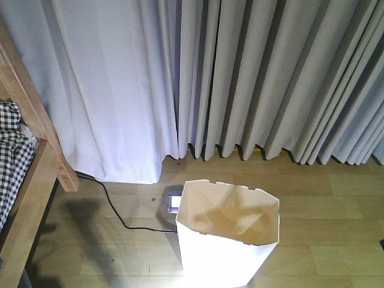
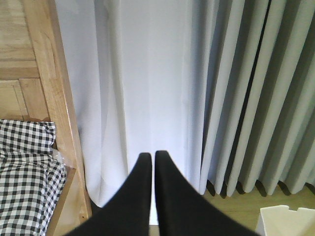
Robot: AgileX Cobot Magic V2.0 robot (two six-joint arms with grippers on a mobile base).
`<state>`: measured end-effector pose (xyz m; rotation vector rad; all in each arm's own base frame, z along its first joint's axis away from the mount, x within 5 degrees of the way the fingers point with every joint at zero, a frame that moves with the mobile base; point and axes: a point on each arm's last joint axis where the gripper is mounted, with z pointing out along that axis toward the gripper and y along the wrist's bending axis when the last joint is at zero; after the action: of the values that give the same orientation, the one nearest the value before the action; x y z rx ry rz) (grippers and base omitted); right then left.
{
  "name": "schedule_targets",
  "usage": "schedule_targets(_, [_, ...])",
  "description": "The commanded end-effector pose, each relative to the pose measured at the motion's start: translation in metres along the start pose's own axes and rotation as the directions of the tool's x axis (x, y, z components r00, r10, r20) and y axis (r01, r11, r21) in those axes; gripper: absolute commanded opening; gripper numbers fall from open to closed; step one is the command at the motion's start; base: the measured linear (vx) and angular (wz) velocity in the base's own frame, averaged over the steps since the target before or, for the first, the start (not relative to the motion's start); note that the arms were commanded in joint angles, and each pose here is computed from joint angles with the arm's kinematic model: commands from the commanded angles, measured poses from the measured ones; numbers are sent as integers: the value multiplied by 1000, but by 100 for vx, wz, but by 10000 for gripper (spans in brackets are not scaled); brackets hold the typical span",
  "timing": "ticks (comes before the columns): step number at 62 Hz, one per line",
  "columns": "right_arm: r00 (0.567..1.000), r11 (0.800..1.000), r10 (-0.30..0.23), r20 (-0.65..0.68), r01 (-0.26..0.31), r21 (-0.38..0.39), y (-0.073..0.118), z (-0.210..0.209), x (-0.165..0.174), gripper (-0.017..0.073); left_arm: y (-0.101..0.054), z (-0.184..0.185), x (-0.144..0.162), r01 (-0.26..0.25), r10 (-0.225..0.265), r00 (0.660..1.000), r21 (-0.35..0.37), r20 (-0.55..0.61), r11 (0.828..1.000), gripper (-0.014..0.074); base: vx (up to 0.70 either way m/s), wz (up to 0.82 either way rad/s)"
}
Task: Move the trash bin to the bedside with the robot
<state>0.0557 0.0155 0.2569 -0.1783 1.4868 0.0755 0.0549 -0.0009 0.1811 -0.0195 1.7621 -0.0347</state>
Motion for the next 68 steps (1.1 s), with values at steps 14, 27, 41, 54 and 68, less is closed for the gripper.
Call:
schedule_targets(14, [1000, 999, 3, 31, -4, 33, -3, 0, -10, -9, 0, 0, -1, 5, -6, 998, 8, 65, 1000, -6, 0, 0])
schedule_targets(27, [999, 999, -34, 16, 34, 28, -3, 0, -9, -9, 0, 0, -1, 5, -6, 998, 8, 65, 1000, -6, 0, 0])
schedule_targets(41, [998, 994, 29, -64, -22, 106, -10, 0, -1, -9, 0, 0, -1, 5, -6, 998, 8, 65, 1000, -6, 0, 0])
schedule_targets(54, [998, 985, -1, -57, 11, 174, -16, 0, 5, -9, 0, 0, -1, 5, -6, 998, 8, 65, 1000, -6, 0, 0])
schedule_targets(68, [997, 983, 4, 78, -19, 183, -13, -7, 44, -9, 0, 0, -1, 5, -6, 998, 8, 65, 1000, -6, 0, 0])
